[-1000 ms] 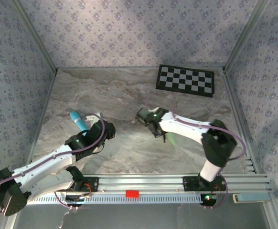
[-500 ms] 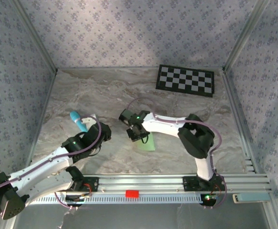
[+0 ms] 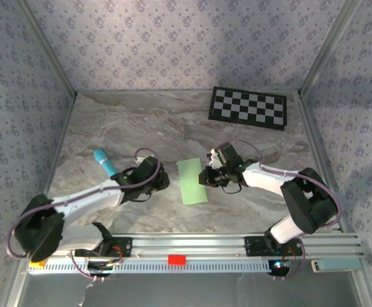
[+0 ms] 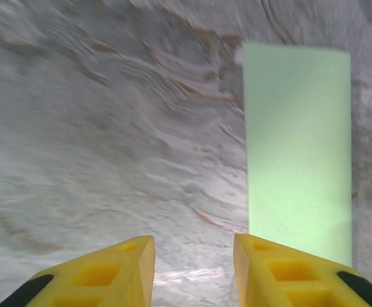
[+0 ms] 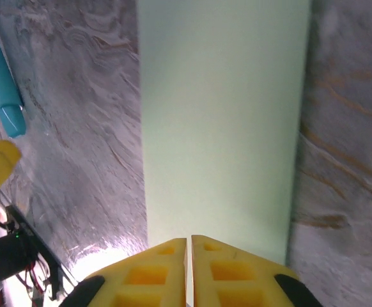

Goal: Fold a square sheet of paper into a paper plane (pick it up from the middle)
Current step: Third fold the triangle at the center of the table.

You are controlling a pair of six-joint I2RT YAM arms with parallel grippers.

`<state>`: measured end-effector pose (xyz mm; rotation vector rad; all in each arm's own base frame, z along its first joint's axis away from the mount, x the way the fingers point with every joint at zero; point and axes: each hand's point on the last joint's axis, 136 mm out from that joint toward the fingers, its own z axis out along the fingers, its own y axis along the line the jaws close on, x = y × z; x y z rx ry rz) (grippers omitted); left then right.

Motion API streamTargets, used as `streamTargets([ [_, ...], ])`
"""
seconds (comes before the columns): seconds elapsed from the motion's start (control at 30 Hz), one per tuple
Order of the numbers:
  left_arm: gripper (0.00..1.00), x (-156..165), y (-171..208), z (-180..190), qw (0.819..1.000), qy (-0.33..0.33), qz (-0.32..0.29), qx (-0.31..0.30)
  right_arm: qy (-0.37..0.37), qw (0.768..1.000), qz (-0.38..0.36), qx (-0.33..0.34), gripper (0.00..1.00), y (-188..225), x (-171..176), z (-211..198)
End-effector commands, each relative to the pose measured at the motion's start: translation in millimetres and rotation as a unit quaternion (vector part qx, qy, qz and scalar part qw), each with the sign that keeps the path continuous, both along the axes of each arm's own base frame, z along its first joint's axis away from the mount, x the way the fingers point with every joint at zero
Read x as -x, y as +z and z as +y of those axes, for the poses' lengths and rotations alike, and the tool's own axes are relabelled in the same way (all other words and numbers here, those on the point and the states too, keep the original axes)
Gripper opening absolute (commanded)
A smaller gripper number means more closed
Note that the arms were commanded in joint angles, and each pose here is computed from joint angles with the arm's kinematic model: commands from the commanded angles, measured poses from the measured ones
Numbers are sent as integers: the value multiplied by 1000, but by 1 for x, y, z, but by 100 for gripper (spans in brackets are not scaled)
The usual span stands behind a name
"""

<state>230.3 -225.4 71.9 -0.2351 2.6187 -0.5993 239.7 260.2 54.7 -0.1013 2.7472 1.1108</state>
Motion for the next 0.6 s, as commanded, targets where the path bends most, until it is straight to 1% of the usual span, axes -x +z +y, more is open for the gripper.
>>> streamTargets([
  [0.0,37,-1,15,-48,994,-64,27,78,-1,998,9,-61,7,9,-5,11],
  [0.07,36,-1,6,-56,993,-73,49,81,-9,998,17,-59,6,1,-4,7],
  [0.13,36,-1,1,-59,992,-74,60,80,-17,998,24,-61,6,-5,-5,4],
  [0.27,37,-2,-8,-56,992,-64,75,77,-20,997,44,-67,5,-18,-4,2],
  [0.4,38,-3,-10,-54,992,-60,81,82,-34,996,71,-41,3,-41,0,-7],
  [0.47,40,-3,-12,-54,990,-60,88,89,-53,995,87,-22,2,-54,4,-17],
  [0.57,40,-2,-16,-55,989,-61,99,96,-73,991,106,-18,2,-65,10,-24],
])
